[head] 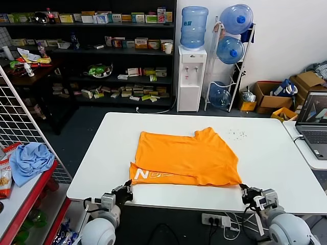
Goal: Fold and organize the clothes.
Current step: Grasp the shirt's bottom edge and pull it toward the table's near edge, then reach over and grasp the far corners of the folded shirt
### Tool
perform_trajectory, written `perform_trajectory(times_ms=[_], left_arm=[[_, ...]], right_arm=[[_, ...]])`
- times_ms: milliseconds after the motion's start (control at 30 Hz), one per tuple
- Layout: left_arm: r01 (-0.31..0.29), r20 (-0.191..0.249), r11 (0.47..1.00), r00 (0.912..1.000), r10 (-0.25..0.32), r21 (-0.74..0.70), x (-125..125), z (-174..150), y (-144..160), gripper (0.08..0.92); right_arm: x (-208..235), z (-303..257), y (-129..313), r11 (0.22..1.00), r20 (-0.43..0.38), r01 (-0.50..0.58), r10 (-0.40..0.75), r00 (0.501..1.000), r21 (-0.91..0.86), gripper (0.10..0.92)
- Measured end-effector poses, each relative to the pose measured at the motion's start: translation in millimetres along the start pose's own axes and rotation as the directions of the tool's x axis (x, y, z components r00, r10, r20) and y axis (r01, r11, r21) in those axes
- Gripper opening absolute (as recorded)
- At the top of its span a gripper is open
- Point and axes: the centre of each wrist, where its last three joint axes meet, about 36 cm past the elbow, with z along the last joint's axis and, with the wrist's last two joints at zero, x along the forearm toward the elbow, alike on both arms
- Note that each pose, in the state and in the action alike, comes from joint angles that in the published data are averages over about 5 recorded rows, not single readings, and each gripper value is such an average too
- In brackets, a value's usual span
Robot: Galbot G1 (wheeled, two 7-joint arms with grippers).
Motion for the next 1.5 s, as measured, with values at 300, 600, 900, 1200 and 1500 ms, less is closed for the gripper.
perform_trajectory(times_ms=[300,600,900,1200,1500], left_arm=[[-0.023,-0.021,0.999,0.9995,0.022,-0.032,23.6,2.8,1.4,0.122],[-0.033,-0.017,0.997,0.9994,0.032,-0.065,29.4,-3.9,6.5,0.371],[-0.052,0.047,0.996,0.9973,0.056,-0.068,21.2,-18.6,8.0,0.631],[-0.076,0.142,0.995,0.9863,0.084,-0.063,-22.2,-46.7,5.5,0.817],[-0.082,0.147,0.995,0.985,0.09,-0.06,-86.8,-82.9,1.0,0.823]], right_arm=[[14.7,8.9,9.9,1.0,-0.026,0.008,-0.008,1.0,0.004,0.217],[22.7,3.3,10.0,1.0,0.007,0.003,-0.003,1.0,0.001,0.476],[17.7,-10.7,2.6,1.0,0.096,-0.021,0.023,0.995,-0.022,0.727],[-16.8,-39.7,-21.9,0.996,0.173,-0.036,0.049,0.984,-0.081,0.822],[-74.1,-81.0,-50.0,0.986,0.186,-0.018,0.049,0.981,-0.163,0.823]])
